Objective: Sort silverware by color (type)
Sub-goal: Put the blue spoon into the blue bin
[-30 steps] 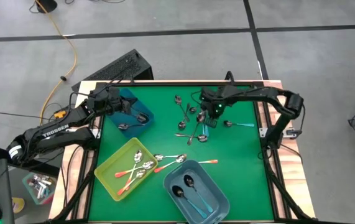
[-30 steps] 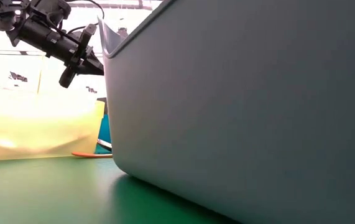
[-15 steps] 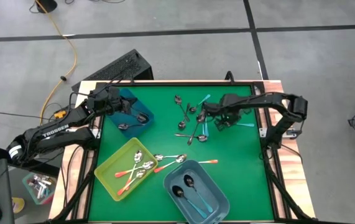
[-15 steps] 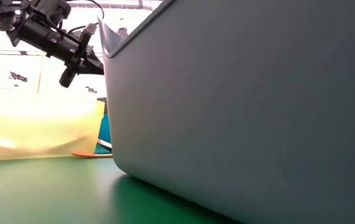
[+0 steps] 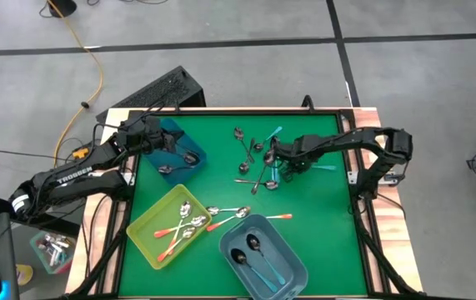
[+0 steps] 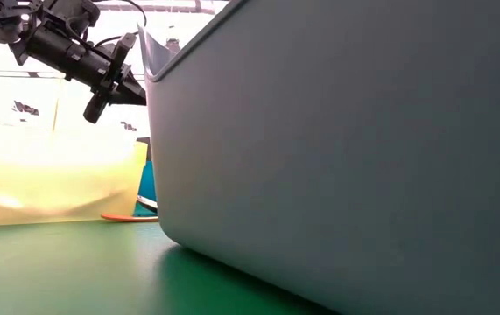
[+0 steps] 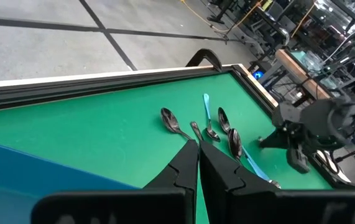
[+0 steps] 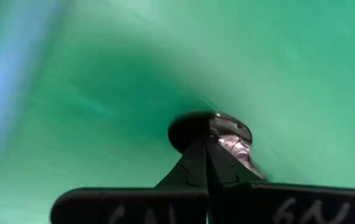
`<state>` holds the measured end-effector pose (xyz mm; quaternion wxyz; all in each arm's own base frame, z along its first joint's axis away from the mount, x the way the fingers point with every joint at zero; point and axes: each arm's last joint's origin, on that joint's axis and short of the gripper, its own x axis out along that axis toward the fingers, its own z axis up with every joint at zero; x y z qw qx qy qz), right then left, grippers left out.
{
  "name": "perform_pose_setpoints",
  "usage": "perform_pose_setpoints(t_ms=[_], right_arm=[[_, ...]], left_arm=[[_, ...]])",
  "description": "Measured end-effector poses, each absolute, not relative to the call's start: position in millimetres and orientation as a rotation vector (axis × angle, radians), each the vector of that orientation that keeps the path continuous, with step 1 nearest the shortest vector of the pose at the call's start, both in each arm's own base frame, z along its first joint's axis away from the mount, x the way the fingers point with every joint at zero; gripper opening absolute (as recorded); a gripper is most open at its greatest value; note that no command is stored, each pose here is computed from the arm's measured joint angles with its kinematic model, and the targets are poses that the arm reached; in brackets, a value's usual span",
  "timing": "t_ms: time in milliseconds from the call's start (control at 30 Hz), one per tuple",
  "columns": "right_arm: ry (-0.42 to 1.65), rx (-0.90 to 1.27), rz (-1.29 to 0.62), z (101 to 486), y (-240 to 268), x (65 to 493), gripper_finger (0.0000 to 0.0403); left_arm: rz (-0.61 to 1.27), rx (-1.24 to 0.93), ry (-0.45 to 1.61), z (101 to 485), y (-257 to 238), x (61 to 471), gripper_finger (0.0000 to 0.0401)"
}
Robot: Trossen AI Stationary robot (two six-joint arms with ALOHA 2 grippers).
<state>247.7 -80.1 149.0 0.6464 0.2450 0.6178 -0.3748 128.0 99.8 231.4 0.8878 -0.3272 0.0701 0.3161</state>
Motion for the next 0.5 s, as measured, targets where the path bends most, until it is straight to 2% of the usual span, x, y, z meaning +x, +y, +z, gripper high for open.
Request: perform_pose_setpoints(t_ms=[233,433,500], right_arm=[[1.328,0.455,-0.717,190,-73,262,0.0000],[1.062,0.322,-0.457,243,-36,280,0.0000],[1.012,0.316,-0.426,253,-25,278,0.0000]], left_arm=[[0.658,-0.680,0.145,231,100,128,0.0000],[0.659,-0.675,0.146,231,100,128,0.0000],[0.660,-0.676,0.147,231,100,128,0.0000]])
